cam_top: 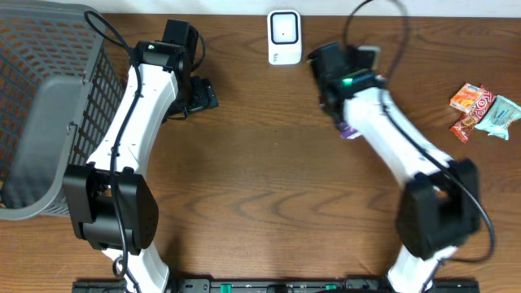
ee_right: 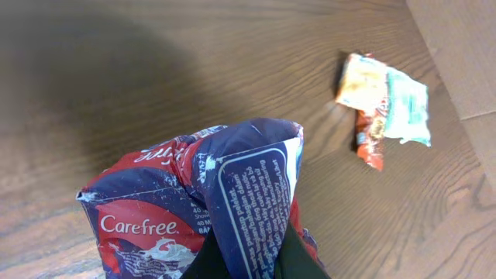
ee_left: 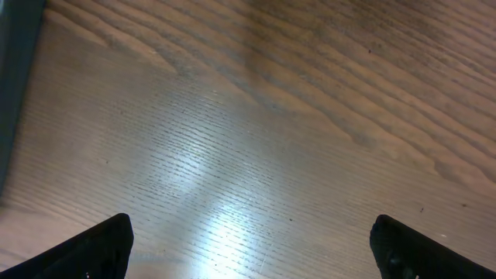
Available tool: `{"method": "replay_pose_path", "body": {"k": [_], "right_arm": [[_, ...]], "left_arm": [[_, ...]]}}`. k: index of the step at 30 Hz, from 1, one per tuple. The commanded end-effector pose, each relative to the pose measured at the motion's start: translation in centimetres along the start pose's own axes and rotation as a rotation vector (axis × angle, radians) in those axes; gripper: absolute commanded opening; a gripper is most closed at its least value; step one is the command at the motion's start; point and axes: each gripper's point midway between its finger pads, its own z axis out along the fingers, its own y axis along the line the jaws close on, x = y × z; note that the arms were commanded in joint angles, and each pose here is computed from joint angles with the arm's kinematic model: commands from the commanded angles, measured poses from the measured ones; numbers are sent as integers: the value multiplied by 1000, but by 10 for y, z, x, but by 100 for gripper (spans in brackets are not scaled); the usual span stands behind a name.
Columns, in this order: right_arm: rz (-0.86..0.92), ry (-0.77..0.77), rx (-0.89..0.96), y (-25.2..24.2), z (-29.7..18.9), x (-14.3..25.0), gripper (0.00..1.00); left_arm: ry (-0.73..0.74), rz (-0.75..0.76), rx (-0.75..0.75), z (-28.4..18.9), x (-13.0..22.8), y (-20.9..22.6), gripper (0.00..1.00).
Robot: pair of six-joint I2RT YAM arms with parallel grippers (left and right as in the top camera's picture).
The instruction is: Scan the item barcode
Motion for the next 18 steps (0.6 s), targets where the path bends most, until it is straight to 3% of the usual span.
{"method": "replay_pose_path", "body": {"k": [1,2,3,4,5,7,11,18], "right_arm": [[-32,-30,-20,31,-9,10,8],[-39,-27,-65,45,-13,13,14],[-43,-25,-115,60,-19,16,25],[-42,-25,-175,76,-27,19,40],[-40,-26,-229,89,-35,20,61],[-35,-24,-333,112,-52,19,79],[-12,0,-524,141,-89,4,91],[79,92,-670,115,-106,-44,93]], "left_arm": [[-12,1,-9,-4,-1,4,98],[-12,1,-9,-4,-1,4,98],[-12,1,-9,-4,-1,4,98],[-12,1,-9,-4,-1,4,98],[-12,1,-9,-4,-1,4,98],[-12,1,-9,-4,-1,4,98],[-12,1,-9,-4,-1,4,98],[-12,1,-9,-4,-1,4,98]]}}
